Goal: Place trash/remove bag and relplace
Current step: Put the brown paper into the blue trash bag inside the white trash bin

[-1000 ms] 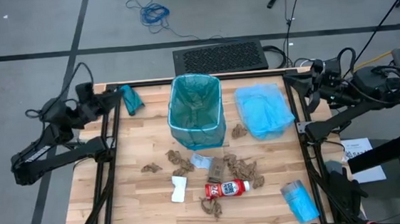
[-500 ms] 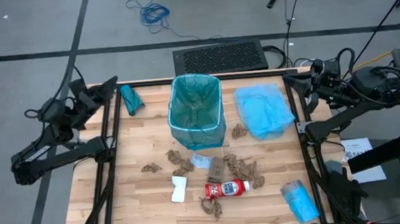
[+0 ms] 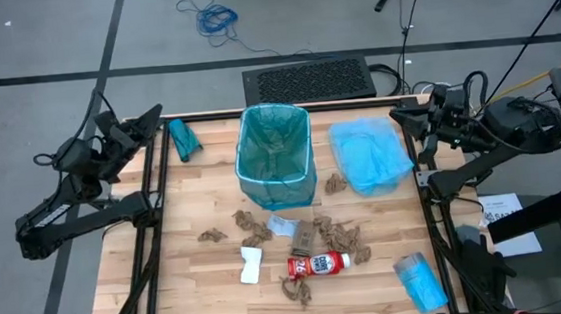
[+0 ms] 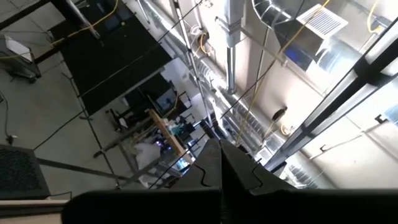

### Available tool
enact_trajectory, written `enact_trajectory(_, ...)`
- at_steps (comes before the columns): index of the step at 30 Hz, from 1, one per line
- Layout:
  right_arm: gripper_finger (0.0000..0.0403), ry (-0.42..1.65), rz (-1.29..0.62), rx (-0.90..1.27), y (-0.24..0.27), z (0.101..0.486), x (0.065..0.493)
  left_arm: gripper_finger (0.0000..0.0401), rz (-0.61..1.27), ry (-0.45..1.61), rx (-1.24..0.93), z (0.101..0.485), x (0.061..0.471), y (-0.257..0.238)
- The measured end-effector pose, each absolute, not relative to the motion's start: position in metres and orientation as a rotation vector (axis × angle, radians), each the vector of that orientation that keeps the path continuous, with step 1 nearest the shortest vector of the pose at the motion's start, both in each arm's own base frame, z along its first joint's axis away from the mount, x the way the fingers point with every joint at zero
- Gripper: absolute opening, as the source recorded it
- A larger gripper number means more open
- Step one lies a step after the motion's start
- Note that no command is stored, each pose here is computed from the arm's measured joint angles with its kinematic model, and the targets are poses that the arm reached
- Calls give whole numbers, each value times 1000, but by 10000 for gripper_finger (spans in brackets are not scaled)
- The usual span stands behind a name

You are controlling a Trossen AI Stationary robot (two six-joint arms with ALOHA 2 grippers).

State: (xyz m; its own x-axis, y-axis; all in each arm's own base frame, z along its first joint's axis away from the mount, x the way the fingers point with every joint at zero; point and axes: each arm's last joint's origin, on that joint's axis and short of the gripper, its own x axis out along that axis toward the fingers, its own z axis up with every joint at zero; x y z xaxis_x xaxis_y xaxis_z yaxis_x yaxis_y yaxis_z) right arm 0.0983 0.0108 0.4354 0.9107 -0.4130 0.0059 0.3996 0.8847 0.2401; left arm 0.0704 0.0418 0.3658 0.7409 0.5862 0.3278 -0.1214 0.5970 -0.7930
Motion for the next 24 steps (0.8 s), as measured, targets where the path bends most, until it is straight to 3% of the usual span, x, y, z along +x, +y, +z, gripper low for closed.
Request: enact_trajectory(24, 0, -29, -419, 152, 15, 434, 111, 0, 441, -619, -839, 366, 70, 42)
